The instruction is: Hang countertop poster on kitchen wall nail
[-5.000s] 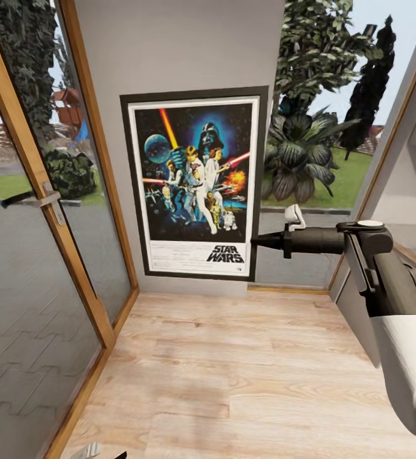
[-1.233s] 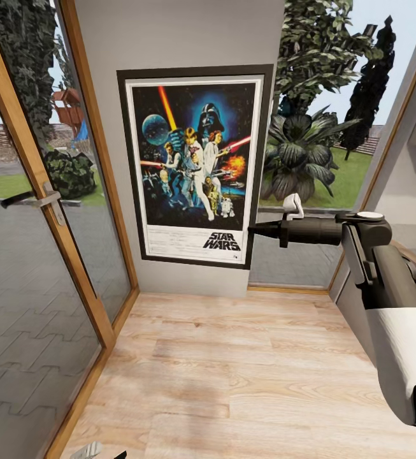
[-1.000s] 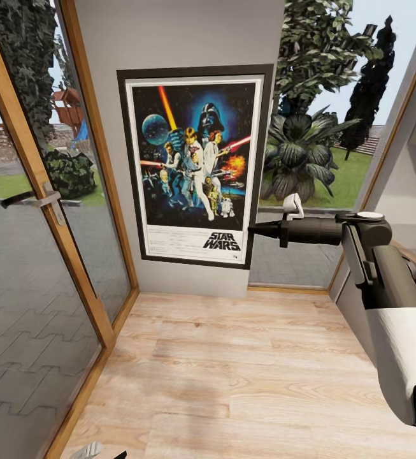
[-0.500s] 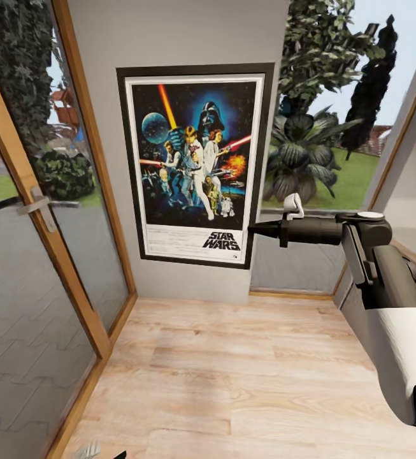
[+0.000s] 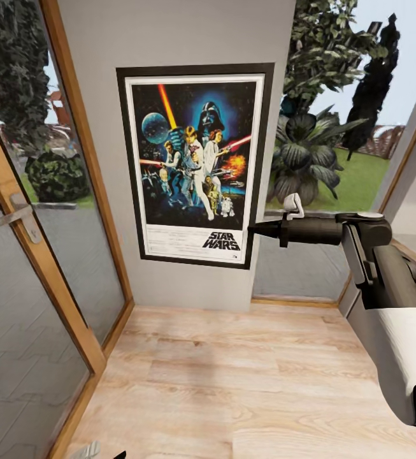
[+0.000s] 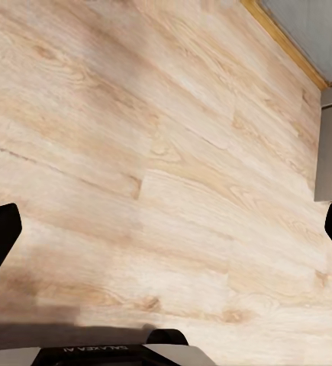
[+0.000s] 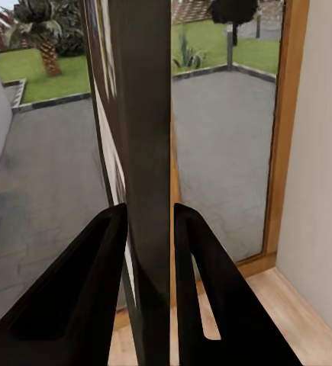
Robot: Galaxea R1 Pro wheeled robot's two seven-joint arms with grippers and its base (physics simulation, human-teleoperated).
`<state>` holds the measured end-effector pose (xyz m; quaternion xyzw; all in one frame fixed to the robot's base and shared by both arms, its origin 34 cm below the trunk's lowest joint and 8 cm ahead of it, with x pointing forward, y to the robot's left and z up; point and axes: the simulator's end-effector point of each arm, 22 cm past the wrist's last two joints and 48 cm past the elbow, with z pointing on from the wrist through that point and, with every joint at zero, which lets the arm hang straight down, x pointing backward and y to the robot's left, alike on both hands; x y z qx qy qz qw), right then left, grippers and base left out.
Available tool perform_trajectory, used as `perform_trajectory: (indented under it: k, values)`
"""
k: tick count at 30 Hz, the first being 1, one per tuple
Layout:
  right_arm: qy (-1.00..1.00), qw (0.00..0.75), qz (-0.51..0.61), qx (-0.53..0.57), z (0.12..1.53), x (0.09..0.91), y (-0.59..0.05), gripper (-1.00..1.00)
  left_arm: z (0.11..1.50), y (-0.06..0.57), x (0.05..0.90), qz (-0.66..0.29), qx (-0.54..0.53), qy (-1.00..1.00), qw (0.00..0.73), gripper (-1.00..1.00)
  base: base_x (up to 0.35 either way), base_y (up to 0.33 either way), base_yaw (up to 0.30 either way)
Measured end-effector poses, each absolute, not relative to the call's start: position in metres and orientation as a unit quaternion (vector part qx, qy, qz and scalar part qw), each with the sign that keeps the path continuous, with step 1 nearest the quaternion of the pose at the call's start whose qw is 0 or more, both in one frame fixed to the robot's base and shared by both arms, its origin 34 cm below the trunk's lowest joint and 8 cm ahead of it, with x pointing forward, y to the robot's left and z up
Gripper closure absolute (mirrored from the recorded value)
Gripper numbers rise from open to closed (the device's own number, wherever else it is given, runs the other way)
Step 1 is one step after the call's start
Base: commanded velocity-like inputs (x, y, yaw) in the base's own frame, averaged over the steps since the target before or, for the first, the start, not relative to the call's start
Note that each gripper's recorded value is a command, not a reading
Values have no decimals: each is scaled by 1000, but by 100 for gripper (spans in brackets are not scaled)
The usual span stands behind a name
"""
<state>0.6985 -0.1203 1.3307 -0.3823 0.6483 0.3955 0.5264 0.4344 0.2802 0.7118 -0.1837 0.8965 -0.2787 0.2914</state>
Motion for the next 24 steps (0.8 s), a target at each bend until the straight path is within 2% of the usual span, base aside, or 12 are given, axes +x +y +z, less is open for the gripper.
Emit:
perform_trajectory:
  k: [7,24]
  values:
    - [648,526,396,-383,1331,698,-120,100,712,280,434,-279,-184,896,292,-100,192,0,0]
    - [648,526,396,-383,1331,698,-120,100,712,280,434,-279,-184,896,292,-100,326,51,0]
